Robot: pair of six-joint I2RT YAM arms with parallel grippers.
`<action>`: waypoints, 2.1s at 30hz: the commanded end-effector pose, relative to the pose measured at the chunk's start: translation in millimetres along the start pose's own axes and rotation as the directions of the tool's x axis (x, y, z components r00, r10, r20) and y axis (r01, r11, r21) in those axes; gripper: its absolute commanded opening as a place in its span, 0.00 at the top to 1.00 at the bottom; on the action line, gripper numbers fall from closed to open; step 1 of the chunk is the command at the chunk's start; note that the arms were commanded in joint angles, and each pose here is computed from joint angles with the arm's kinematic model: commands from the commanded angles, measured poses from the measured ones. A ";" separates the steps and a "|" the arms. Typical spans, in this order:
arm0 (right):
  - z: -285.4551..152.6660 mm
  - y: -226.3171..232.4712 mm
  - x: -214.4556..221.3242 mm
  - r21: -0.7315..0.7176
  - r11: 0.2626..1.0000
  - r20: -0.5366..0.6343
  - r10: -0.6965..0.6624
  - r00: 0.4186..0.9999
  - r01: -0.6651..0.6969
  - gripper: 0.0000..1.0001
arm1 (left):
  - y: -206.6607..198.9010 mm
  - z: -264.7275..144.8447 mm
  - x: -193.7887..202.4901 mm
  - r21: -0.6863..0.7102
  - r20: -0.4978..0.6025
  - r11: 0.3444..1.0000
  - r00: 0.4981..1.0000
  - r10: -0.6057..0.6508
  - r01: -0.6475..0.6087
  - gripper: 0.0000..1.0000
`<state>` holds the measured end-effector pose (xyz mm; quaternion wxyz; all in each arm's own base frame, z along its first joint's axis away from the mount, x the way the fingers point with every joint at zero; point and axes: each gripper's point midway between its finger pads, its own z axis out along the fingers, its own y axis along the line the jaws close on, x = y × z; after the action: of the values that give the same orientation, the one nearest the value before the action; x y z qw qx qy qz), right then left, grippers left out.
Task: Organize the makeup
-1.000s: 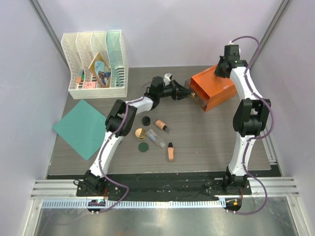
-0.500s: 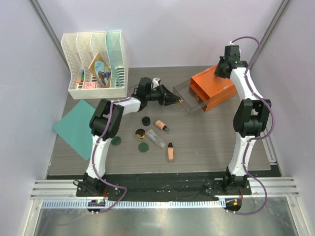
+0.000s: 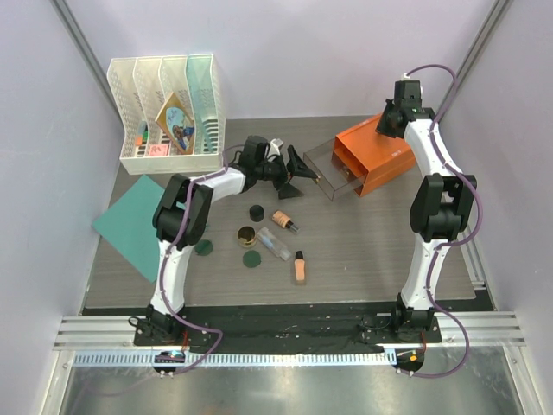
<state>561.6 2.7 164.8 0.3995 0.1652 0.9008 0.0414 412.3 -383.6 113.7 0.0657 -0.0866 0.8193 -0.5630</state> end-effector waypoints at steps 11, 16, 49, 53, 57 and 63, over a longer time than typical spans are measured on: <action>17.7 -19.8 118.5 0.024 0.998 -0.368 -0.044 0.929 0.057 0.99 | -25.5 -103.7 13.5 -0.296 -0.045 0.818 0.863 0.504 -0.493 0.00; 14.8 -24.3 130.2 0.027 0.997 -0.393 -0.050 0.918 0.066 0.99 | 14.4 -122.2 36.2 -0.445 -0.229 0.676 0.804 0.549 -0.588 0.00; 16.3 -27.5 145.5 0.017 0.996 -0.428 -0.069 0.901 0.084 0.99 | 80.5 -60.4 69.8 -0.324 -0.670 0.052 0.269 0.692 -0.945 0.00; 16.0 -28.6 144.5 0.020 0.996 -0.425 -0.069 0.902 0.085 0.99 | 97.5 -49.2 83.1 -0.298 -0.714 0.030 0.244 0.656 -0.954 0.00; 15.8 -29.0 145.4 0.020 0.996 -0.428 -0.070 0.901 0.087 0.99 | 115.6 -43.8 87.7 -0.292 -0.748 0.000 0.229 0.623 -0.956 0.01; 14.3 -27.8 145.7 0.016 0.996 -0.428 -0.070 0.901 0.085 0.99 | 136.1 -42.4 80.0 -0.330 -0.778 -0.046 0.244 0.580 -0.943 0.04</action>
<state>559.2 2.8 162.5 0.4169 0.1381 0.8972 0.0458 307.6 -326.4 23.0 0.1667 0.5065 0.8451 -0.0386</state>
